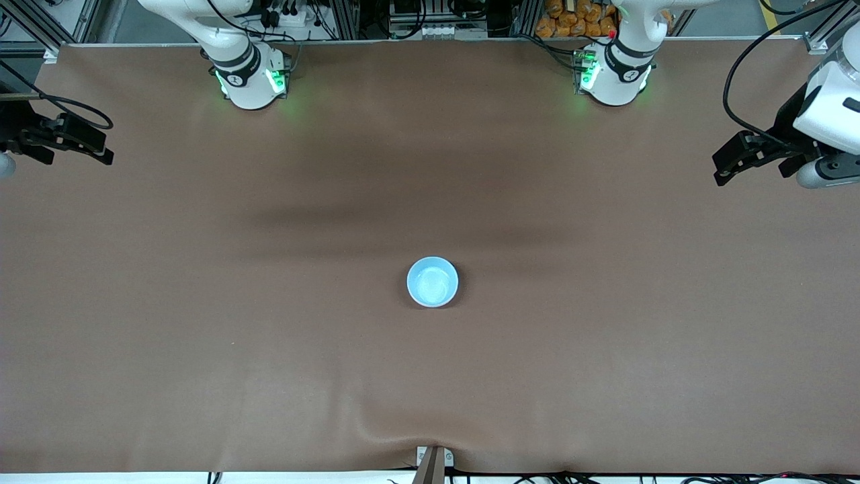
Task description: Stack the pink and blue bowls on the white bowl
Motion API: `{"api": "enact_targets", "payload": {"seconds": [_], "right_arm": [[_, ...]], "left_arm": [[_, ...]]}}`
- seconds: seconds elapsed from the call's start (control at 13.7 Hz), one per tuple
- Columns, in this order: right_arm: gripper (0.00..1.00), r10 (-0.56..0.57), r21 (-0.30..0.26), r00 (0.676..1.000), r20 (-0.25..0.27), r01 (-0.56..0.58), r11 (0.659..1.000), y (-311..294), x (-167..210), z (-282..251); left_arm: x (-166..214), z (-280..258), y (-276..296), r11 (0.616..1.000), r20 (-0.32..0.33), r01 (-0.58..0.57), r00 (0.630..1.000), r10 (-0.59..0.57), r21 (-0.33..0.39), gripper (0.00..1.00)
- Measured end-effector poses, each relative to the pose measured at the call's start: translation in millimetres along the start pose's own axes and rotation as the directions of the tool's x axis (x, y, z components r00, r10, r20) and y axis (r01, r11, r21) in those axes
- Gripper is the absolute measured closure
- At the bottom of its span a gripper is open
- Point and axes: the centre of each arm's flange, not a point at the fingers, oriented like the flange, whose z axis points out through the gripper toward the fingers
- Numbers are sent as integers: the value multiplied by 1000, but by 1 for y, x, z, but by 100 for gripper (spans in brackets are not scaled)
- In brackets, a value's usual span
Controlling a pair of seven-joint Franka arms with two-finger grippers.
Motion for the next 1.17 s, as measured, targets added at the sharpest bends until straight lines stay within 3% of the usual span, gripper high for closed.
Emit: {"api": "enact_targets", "payload": {"seconds": [1.17], "right_arm": [[0,15,-2,1000,1,-15,1000,7,7,13]], "left_arm": [[-10,-1,-23,999,36,-43,998,44,-25,0]]}}
